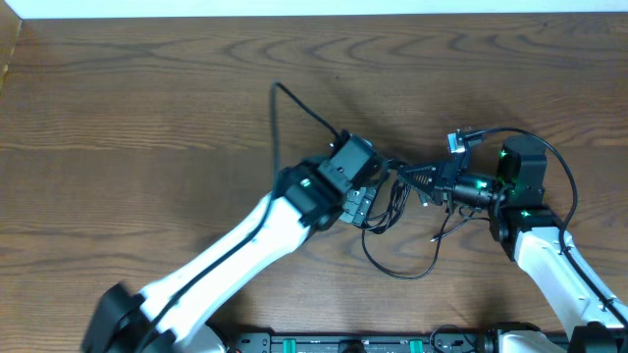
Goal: Untangle cables
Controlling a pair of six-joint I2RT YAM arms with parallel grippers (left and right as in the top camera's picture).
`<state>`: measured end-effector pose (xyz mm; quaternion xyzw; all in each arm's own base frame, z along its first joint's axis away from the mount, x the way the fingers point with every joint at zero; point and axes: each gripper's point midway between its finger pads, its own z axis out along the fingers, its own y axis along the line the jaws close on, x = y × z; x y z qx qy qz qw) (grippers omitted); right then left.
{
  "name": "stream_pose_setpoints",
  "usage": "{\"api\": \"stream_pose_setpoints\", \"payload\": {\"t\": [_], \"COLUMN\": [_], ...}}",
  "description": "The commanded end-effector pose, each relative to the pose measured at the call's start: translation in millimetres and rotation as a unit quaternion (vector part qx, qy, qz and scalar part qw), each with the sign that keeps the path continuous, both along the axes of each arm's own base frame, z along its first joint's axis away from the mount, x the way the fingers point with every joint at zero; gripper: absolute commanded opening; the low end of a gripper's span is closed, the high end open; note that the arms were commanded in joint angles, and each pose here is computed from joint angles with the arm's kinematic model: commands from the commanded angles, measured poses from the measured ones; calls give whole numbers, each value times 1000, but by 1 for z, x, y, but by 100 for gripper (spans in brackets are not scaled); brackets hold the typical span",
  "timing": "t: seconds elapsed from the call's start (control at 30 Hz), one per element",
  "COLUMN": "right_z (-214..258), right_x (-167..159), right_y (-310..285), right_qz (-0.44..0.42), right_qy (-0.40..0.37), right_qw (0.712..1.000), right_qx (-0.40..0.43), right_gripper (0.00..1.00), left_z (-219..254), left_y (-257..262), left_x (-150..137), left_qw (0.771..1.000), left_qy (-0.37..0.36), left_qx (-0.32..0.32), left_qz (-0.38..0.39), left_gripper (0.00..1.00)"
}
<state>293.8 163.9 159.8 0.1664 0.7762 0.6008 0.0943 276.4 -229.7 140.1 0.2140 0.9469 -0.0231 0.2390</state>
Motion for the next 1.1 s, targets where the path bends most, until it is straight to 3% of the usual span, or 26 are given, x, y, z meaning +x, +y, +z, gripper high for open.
{"api": "stream_pose_setpoints", "payload": {"t": [0.0,0.2,0.43,0.53,0.73,1.07], "right_z": [6,13,21,24,25,14], "right_x": [-1,-7,-16,-20,-20,-38], "right_y": [-1,-3,-13,-16,-17,-14], "right_qz": [2,14,15,13,5,-14], "right_qy": [10,36,136,199,247,428], "right_qw": [1000,998,985,970,957,884], "right_qx": [15,45,105,135,151,189], "right_gripper": [2,1,1,1,1,1], "left_z": [27,19,19,16,16,13], "left_y": [4,6,4,5,6,-11], "left_x": [-2,-11,-13,-14,-15,-31], "left_qw": [999,976,993,993,978,926], "left_qy": [-26,32,16,20,36,122], "left_qx": [-37,-114,-69,-64,-104,-197], "left_qz": [21,185,92,93,179,297], "left_gripper": [92,98,98,98,98,97]}}
